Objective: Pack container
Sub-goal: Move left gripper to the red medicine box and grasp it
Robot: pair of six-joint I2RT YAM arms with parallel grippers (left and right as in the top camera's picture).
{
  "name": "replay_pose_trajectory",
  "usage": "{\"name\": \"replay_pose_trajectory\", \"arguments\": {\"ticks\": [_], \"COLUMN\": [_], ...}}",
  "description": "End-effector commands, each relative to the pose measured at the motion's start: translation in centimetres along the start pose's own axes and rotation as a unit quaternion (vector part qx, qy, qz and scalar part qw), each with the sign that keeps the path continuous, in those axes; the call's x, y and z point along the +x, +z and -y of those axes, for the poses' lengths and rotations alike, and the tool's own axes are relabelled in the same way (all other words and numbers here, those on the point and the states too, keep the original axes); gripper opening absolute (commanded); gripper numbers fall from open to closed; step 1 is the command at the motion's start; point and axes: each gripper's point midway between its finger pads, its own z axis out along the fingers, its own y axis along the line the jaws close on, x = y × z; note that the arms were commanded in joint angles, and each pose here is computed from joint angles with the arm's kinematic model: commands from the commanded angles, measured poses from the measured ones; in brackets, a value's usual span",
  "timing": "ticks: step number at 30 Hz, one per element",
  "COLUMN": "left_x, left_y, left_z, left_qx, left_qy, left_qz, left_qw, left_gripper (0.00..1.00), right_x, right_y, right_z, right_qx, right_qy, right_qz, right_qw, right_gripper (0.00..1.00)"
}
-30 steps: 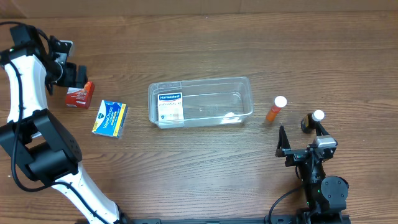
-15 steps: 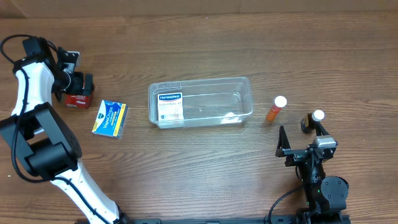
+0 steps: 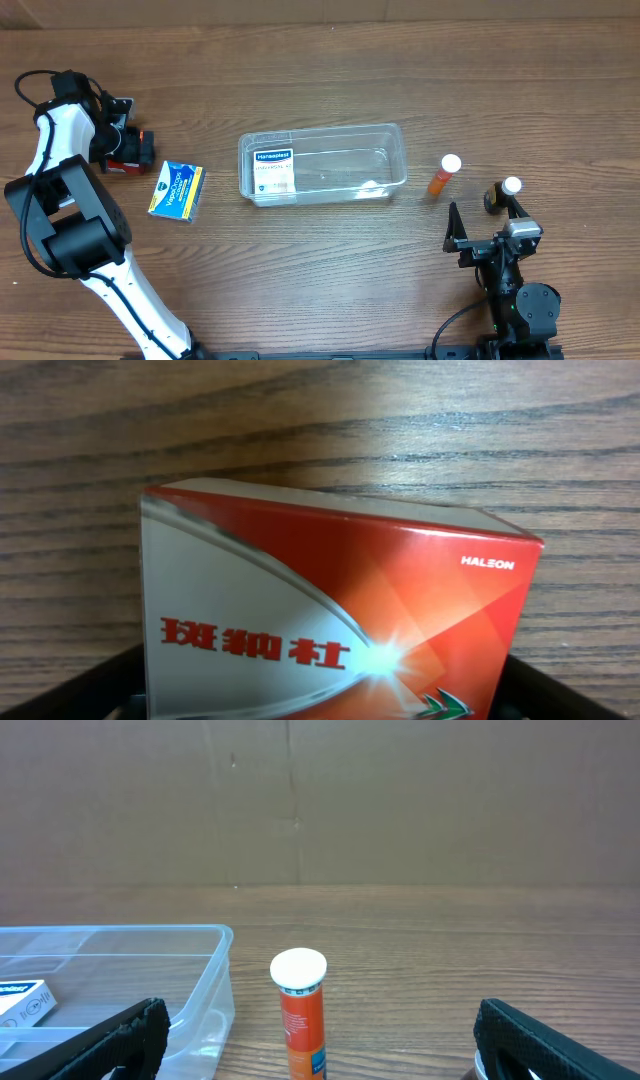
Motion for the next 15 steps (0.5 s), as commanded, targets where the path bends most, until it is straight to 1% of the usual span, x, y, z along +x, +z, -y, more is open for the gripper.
{"name": "replay_pose_trajectory", "arguments": {"ticks": [1,2,4,6,9,15], "left_x": [1.26,1.26,1.29,1.34,1.43,1.49], "left_y": [1.5,1.5,1.5,1.5,1.49,1.33], "left_z": [-0.37,-0.4,-0.39,-0.38,-0.33,-0.29], "left_qx": [-0.013,-0.014,-0.014,-0.014,-0.013,-0.012], "left_qy": [-0.014,-0.015,-0.017,-0.02,-0.024,-0.028], "left_qz": [-0.028,-0.028,-0.029,-0.03,-0.032,-0.033], "left_qw": [0.999,0.999,0.999,0.999,0.999,0.999], "left_gripper": [0.88,0.84,0.82,0.77,0.73,0.71], "right_x": [0.05,0.05,0.05,0.05,0.05,0.05], "right_y": [-0.01,-0.01,-0.01,-0.01,-0.01,-0.01], "right_z": [0.0,0.0,0.0,0.0,0.0,0.0], "right_qx": [0.0,0.0,0.0,0.0,0.0,0.0], "right_qy": [-0.002,-0.002,-0.002,-0.002,-0.002,-0.002], "right_qz": [0.004,0.004,0.004,0.004,0.004,0.004], "right_qw": [1.0,1.0,1.0,1.0,1.0,1.0], "right_gripper": [1.0,1.0,1.0,1.0,1.0,1.0]}}
